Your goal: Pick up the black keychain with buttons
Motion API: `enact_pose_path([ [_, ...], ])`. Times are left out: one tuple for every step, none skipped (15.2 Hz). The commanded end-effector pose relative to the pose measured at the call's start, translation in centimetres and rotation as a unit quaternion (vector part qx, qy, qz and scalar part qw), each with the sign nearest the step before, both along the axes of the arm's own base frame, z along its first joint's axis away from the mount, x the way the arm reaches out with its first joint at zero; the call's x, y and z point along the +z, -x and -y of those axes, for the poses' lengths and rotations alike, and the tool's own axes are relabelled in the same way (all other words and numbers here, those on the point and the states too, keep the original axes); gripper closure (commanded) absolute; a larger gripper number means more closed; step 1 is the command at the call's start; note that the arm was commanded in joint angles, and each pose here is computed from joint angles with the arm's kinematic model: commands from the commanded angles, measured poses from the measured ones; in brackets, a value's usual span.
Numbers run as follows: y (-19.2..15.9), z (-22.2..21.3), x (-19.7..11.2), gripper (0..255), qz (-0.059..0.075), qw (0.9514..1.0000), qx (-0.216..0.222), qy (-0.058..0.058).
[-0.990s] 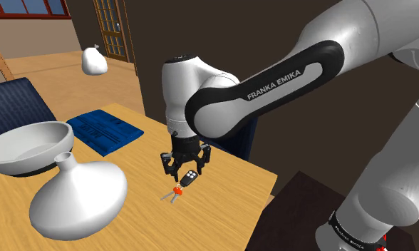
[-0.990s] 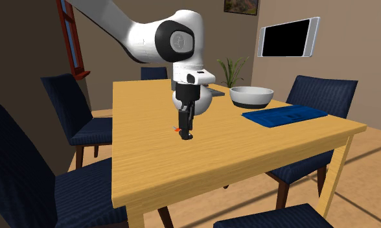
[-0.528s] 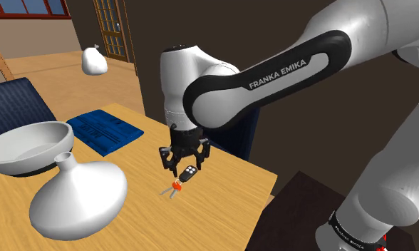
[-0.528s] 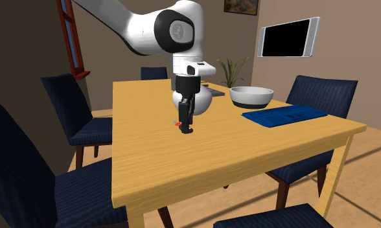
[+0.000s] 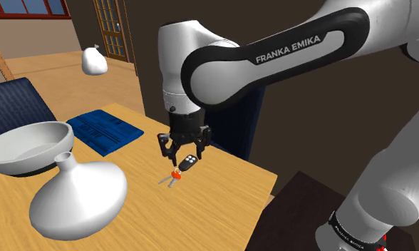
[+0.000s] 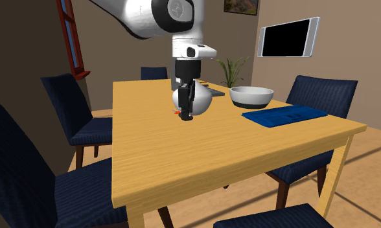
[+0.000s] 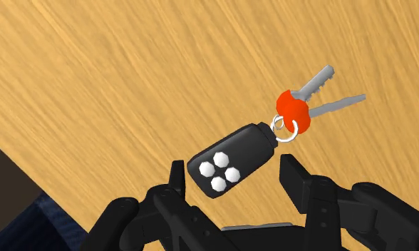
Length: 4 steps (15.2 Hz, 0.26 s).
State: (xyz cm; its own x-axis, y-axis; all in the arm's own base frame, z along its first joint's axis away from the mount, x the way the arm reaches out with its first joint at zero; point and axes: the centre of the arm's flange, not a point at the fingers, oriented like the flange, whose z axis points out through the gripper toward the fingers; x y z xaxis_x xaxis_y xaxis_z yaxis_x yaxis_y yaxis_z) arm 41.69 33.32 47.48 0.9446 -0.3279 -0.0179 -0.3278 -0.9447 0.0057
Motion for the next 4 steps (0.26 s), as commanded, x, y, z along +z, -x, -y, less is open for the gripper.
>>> enact_pose_path([
  [0.03, 0.00, 1.01, 255, 0.000, 1.0000, 0.000, 0.000],
  [0.03, 0.00, 1.54, 255, 0.000, 1.0000, 0.000, 0.000],
  [0.03, 0.01, 1.61, 255, 0.000, 1.0000, 0.000, 0.000],
  [0.03, 0.00, 1.61, 255, 0.000, 1.0000, 0.000, 0.000],
])
